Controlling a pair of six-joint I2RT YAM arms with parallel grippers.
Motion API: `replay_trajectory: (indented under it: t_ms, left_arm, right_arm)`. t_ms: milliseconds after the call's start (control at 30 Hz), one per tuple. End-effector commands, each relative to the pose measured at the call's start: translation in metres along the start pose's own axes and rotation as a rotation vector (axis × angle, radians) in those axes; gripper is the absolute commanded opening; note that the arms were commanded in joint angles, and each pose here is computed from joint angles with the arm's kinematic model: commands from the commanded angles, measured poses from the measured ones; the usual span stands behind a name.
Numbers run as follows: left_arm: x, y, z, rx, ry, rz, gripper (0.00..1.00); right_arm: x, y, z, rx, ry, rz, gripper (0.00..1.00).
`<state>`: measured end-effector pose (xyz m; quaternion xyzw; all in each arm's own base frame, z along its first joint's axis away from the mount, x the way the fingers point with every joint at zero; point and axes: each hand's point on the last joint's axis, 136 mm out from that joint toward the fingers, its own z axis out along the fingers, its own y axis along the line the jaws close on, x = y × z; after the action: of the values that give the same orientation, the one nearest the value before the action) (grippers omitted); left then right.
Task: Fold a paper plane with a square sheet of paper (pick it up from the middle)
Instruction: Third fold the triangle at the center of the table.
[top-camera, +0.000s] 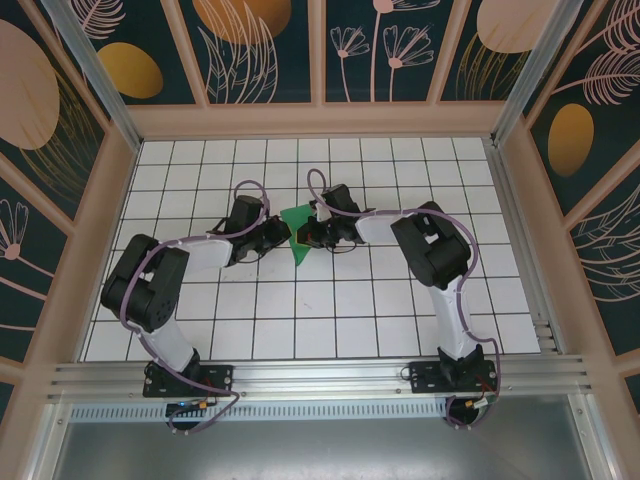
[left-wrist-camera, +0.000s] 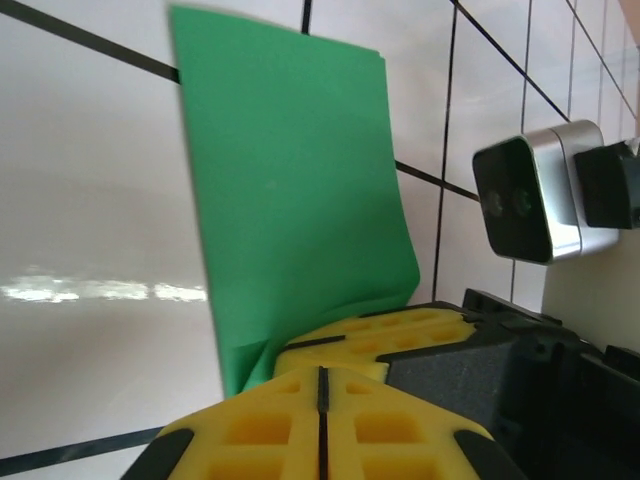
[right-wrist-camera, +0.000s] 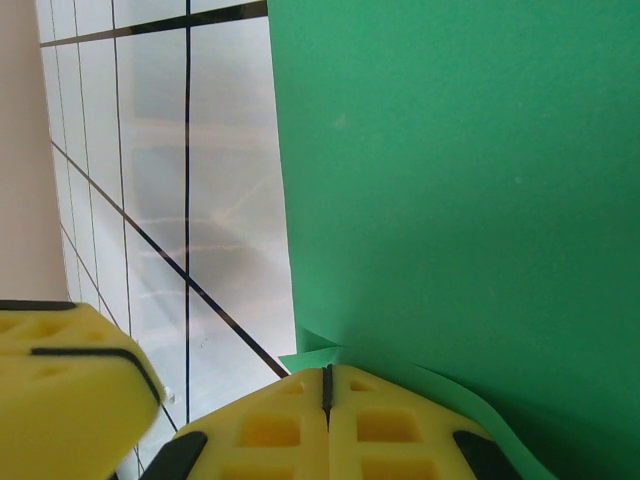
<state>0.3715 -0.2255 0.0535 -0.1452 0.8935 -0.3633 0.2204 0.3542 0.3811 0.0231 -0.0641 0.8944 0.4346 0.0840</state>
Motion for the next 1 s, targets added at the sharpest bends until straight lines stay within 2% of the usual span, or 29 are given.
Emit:
replay_trajectory:
  t_ms: [0, 333, 500, 767, 967]
  left_arm:
    - [0.010, -0.001, 0.009, 0.046, 0.049, -0.010, 0.07]
    - [0.017, 0.018, 0.025, -0.020, 0.086, -0.034, 0.02]
    - [0.017, 0.038, 0.028, -0.109, 0.080, -0.027, 0.02]
    - [0.021, 0.051, 0.031, -0.163, 0.088, -0.022, 0.02]
    - [0.021, 0.054, 0.030, -0.179, 0.085, -0.017, 0.02]
  right_arm:
    - [0.008, -0.024, 0.007, 0.081, 0.024, 0.026, 0.00]
    - [0.009, -0.025, 0.007, 0.086, 0.028, 0.031, 0.00]
    - [0.008, -0.023, 0.006, 0.081, 0.024, 0.029, 0.00]
    - [-0.003, 0.014, -0.013, -0.002, -0.001, -0.032, 0.03]
    - [0.012, 0.029, -0.029, -0.038, 0.015, -0.060, 0.04]
